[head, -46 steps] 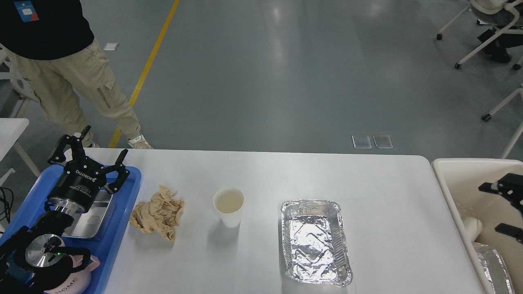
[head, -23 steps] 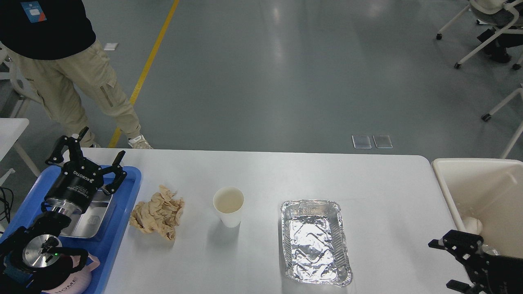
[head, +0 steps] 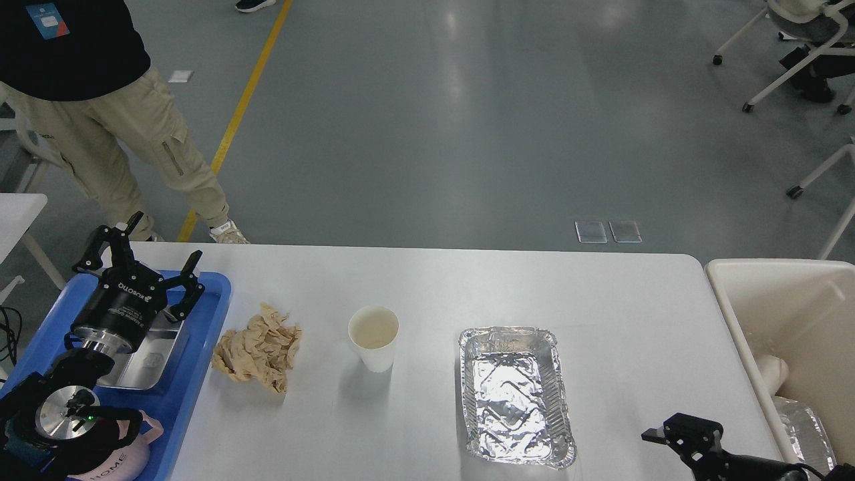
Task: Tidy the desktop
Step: 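Reach the right gripper toward the near edge of the foil tray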
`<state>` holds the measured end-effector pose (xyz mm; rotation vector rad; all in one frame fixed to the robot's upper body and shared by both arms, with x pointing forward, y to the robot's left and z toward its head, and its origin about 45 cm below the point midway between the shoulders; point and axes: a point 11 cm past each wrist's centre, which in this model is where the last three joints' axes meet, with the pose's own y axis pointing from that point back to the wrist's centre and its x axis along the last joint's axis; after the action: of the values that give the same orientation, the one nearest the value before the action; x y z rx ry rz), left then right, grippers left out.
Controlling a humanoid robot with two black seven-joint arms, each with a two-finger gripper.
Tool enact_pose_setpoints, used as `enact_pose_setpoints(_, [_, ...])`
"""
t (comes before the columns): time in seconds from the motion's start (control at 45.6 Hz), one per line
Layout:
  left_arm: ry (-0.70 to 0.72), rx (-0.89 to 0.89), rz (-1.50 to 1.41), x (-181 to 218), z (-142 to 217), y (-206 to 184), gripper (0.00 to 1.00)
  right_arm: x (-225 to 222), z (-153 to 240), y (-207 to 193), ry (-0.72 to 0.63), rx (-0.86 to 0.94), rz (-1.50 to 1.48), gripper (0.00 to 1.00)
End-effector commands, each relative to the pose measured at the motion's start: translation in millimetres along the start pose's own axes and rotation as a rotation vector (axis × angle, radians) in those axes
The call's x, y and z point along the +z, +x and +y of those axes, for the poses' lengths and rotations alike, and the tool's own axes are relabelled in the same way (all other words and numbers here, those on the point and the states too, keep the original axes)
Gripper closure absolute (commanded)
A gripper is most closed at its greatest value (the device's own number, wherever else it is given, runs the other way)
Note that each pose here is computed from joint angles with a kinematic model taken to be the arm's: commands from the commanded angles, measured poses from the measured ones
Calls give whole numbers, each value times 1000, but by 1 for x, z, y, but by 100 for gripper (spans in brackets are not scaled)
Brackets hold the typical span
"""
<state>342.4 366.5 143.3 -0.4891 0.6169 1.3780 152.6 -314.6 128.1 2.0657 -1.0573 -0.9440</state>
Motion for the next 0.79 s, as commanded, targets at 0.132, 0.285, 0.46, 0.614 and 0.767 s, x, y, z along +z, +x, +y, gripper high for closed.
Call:
enact_pose_setpoints(0.132, [6,26,-9,-1,0,6,3,-7,-17,-17,44,-41,-32,0])
enact_pose_setpoints(0.285, [13,34,-28,-1,0,9,3,-4,-22,-21,41,-35,-50,0])
enact_pose_setpoints(0.46, [17,51,-31,-4,2,12,3,-6,-30,-29,55,-42,-70,0])
enact_pose_setpoints(0.614, [17,53,-34,-4,1,12,3,-2,-37,-38,58,-50,-97,0])
enact_pose_setpoints(0.767, [17,54,-35,-3,1,13,3,2,-48,-51,70,-67,-130,0])
